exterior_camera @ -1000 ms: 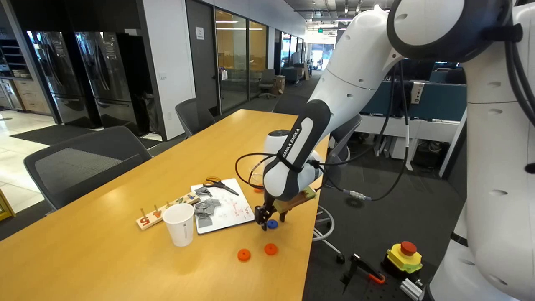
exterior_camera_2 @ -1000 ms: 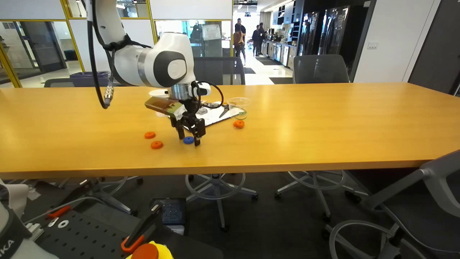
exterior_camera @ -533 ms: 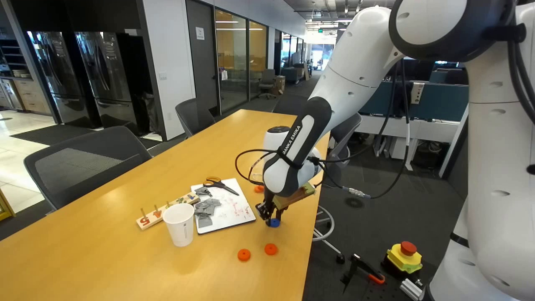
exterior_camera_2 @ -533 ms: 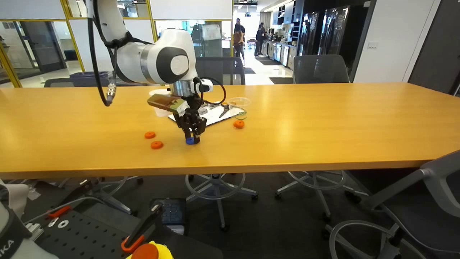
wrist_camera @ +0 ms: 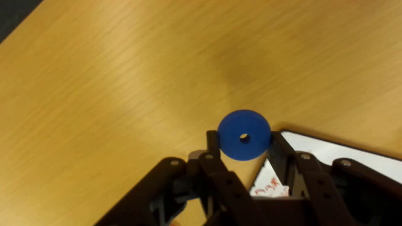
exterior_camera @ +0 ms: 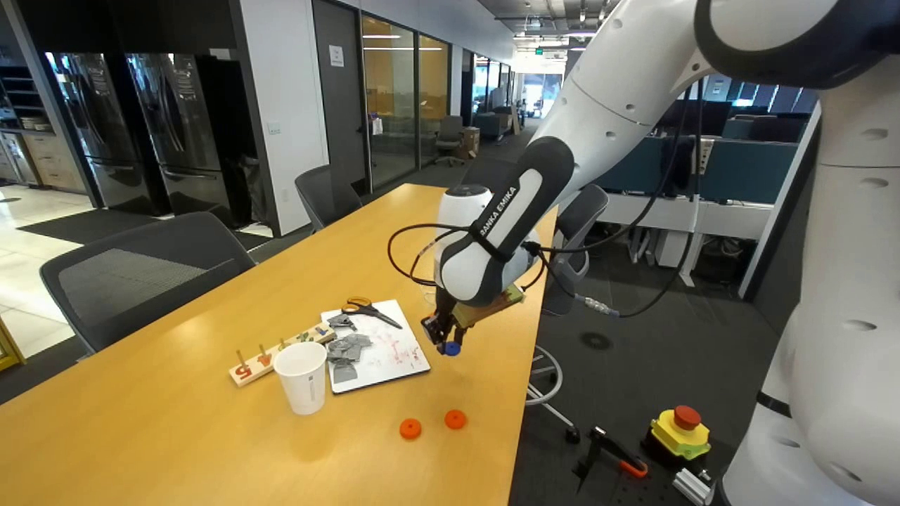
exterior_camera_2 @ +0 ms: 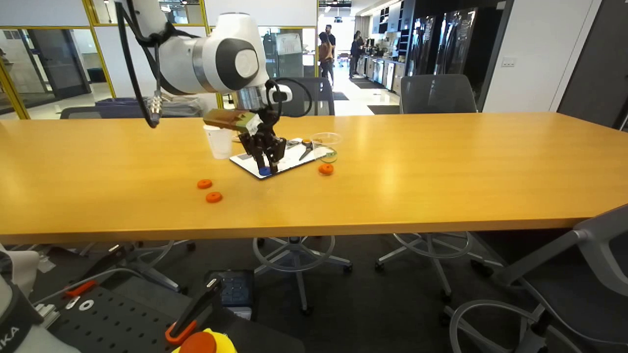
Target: Put the orange rings inside the clear cup, put the blue ring inside the white cup
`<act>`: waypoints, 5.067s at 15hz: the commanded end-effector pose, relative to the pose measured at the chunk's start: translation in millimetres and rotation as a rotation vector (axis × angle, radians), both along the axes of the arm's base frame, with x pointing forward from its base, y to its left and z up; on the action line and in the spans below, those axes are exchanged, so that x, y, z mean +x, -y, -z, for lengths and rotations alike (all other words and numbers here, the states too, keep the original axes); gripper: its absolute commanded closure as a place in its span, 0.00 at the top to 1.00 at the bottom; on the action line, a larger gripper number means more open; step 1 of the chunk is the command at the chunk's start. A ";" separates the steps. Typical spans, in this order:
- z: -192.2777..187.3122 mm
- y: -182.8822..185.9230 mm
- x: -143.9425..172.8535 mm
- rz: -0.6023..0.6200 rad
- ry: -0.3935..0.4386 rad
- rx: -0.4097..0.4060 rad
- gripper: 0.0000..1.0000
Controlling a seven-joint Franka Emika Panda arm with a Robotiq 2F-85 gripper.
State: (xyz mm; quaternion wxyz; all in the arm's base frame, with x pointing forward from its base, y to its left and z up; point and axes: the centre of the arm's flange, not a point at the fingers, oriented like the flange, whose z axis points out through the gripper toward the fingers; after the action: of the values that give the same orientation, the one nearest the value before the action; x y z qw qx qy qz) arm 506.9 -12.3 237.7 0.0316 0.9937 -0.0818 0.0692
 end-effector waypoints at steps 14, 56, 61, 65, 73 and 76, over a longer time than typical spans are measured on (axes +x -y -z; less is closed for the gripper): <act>-110.9 -173.3 50.2 -0.370 0.111 0.244 0.23; -86.3 -141.8 -9.8 -0.578 -0.120 0.000 1.00; -28.2 -135.1 -26.2 -0.691 -0.181 0.006 1.00; 7.7 -133.9 -28.8 -0.698 -0.172 0.014 1.00; 44.0 -141.0 -41.2 -0.734 -0.133 -0.015 1.00; 48.1 -144.6 -47.9 -0.761 -0.124 -0.026 1.00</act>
State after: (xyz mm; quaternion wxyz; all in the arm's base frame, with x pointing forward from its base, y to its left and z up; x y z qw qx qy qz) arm 467.1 128.0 191.7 0.0125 0.9574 0.2884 -0.0009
